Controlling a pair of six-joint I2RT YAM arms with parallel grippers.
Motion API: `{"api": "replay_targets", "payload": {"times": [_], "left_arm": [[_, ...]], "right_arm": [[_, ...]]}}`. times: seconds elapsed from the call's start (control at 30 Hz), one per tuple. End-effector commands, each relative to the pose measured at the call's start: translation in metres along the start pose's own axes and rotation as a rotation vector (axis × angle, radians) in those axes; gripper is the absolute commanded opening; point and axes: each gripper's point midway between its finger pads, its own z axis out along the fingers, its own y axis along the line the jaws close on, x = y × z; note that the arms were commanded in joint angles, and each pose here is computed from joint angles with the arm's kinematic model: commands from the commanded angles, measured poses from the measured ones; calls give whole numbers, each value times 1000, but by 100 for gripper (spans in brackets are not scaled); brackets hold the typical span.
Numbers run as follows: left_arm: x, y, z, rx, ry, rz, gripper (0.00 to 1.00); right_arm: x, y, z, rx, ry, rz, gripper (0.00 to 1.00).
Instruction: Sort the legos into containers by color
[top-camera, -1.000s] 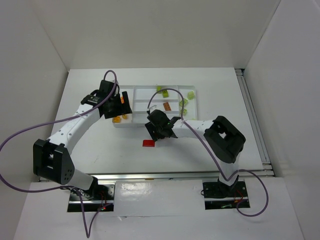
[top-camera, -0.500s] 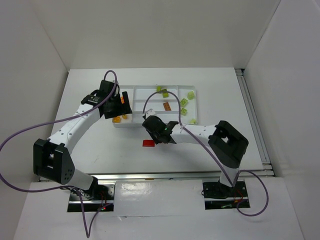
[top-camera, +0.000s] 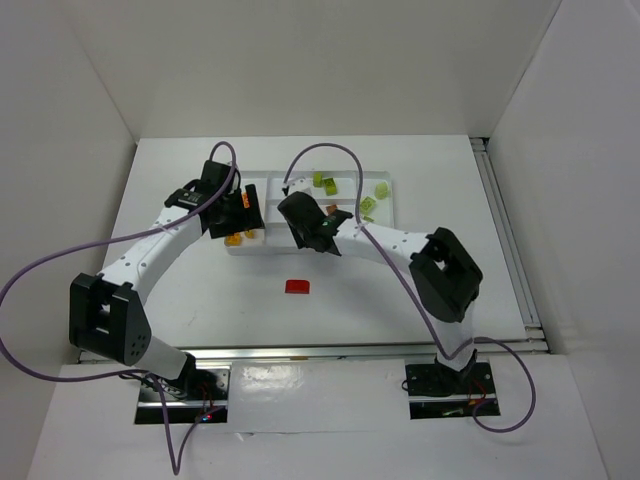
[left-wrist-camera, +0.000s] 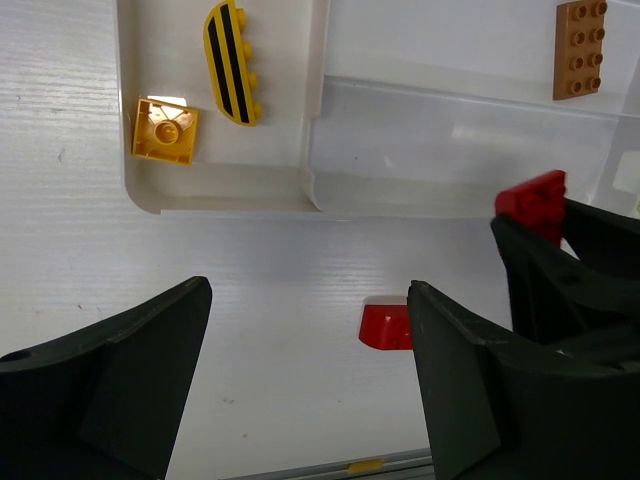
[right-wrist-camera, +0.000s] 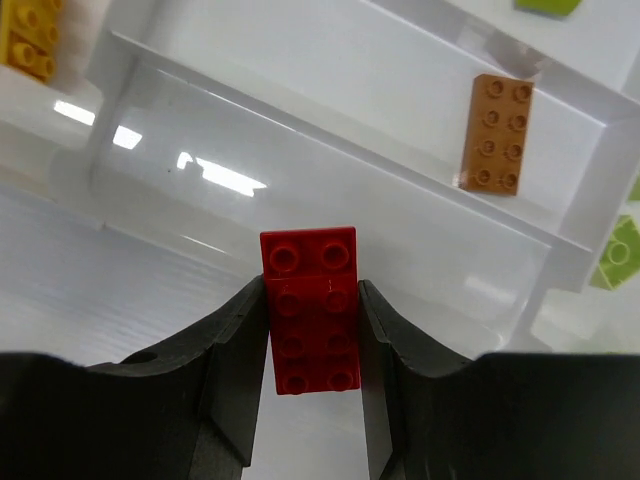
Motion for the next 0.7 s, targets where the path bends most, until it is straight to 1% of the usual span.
{"api": "replay_targets", "payload": {"times": [0.0, 0.03, 0.07, 0.13, 0.17, 0.2, 0.27, 0.3, 0.37, 0.4, 0.43, 0.47, 0.5, 0.53, 0.57, 0.6, 0.63, 0.67], "left_arm": [[-15, -8, -9, 24, -43, 12, 90], [-12, -6, -7, 19, -35, 12, 90], [-11, -7, -7, 29, -30, 13, 90], [-8, -6, -6, 24, -22, 13, 90], [-5, -4, -4, 20, -14, 13, 90], [-5, -4, -4, 20, -14, 13, 90], [-6, -5, -7, 24, -22, 13, 90], [-6, -5, -7, 24, -22, 13, 90], [-7, -3, -7, 15, -27, 13, 90], [-11, -3, -8, 11, -39, 12, 90], [-14, -2, -11, 2, -55, 12, 90], [-19, -3, -14, -3, -68, 11, 90], [-20, 6, -14, -37, -72, 13, 90], [-27, 6, -17, -42, -92, 12, 90], [-28, 5, -20, -38, -100, 12, 90], [-32, 5, -22, -44, -114, 11, 90], [-32, 5, -22, -44, -114, 11, 90], [-32, 5, -22, -44, -114, 11, 90]], "right_arm": [[-10, -3, 19, 20, -4, 9, 31], [-7, 0, 27, 23, 7, 13, 33], [-16, 3, 28, 19, -9, 21, 40], [-14, -1, 35, 38, -3, 36, 61], [-20, 0, 34, 35, -14, 53, 65], [-22, 1, 34, 32, -25, 58, 72], [-27, 0, 26, 26, -45, 92, 81], [-20, -5, 24, 41, -36, 86, 84], [-24, -8, 14, 35, -57, 107, 84], [-22, -10, 10, 35, -57, 118, 81], [-12, -11, 8, 25, -43, 112, 70], [-19, -13, -4, 6, -72, 127, 67], [0, -11, -7, -6, -46, 108, 66], [6, -8, -13, -25, -49, 95, 66], [0, 5, -28, -105, -86, 68, 66], [8, 13, -33, -146, -83, 41, 66], [30, 17, -35, -173, -54, 5, 68], [32, 31, -45, -239, -66, -17, 69]]}}
